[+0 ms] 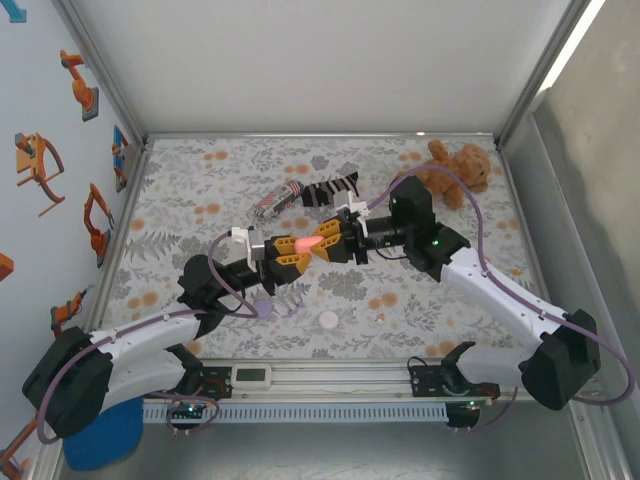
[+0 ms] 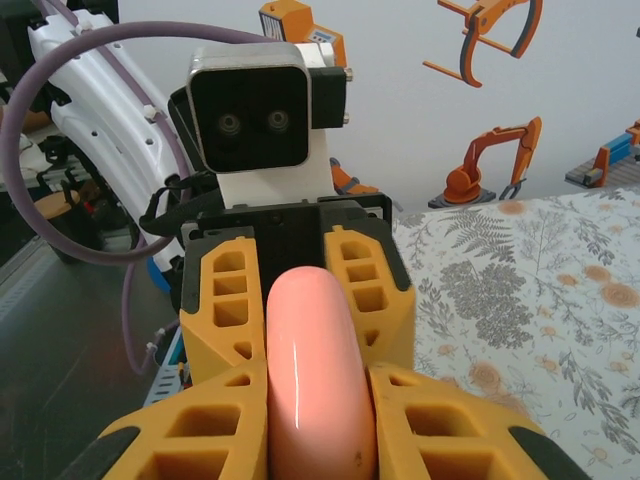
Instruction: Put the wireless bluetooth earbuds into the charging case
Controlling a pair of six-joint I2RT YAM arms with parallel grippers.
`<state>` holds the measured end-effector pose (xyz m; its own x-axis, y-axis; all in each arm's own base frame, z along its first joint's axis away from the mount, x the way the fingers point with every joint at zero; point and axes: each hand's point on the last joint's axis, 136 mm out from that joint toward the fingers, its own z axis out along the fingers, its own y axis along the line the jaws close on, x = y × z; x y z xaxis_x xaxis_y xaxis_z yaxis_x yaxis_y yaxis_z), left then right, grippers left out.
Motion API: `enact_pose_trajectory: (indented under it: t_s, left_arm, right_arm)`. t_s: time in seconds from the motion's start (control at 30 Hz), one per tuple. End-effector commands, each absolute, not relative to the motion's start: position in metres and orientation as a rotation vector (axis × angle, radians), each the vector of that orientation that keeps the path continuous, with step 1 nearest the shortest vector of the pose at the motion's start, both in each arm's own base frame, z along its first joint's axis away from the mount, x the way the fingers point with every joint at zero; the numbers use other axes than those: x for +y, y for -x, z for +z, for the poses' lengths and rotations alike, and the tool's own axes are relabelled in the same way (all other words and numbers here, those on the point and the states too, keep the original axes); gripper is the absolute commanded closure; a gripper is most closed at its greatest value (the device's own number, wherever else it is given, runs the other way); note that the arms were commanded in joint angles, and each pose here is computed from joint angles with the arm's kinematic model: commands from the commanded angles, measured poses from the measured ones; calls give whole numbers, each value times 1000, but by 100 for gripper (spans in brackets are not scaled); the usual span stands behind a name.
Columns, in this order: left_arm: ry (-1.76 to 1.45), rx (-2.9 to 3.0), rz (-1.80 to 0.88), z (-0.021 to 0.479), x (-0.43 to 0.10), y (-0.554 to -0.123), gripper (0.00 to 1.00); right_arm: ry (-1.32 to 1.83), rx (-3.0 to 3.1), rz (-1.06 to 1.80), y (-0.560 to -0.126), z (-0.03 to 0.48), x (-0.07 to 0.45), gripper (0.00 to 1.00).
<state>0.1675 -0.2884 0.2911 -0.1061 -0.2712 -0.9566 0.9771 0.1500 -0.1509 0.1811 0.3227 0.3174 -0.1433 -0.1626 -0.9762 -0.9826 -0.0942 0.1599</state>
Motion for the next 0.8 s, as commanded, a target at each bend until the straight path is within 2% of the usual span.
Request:
enact_pose_trajectory:
  t_s: [0.0,0.07,0.37,0.77]
  left_arm:
    - [-804,1189,-1247,288,-285,-172,60]
    - [-799,1204,-1233,284,-284,-174,53]
    - [-786,1261,-1144,274,-273,-175,35]
    - [-692,1301,-997,276,-239,-174,17]
  right_arm:
    - [1321,1352,1338,-177,328,324,81]
    - [1301,1377,1317,-183,326,325,81]
    - [1144,1564,1237,-223,310,317,81]
    - [881,1848,1211,-281,255,301,82]
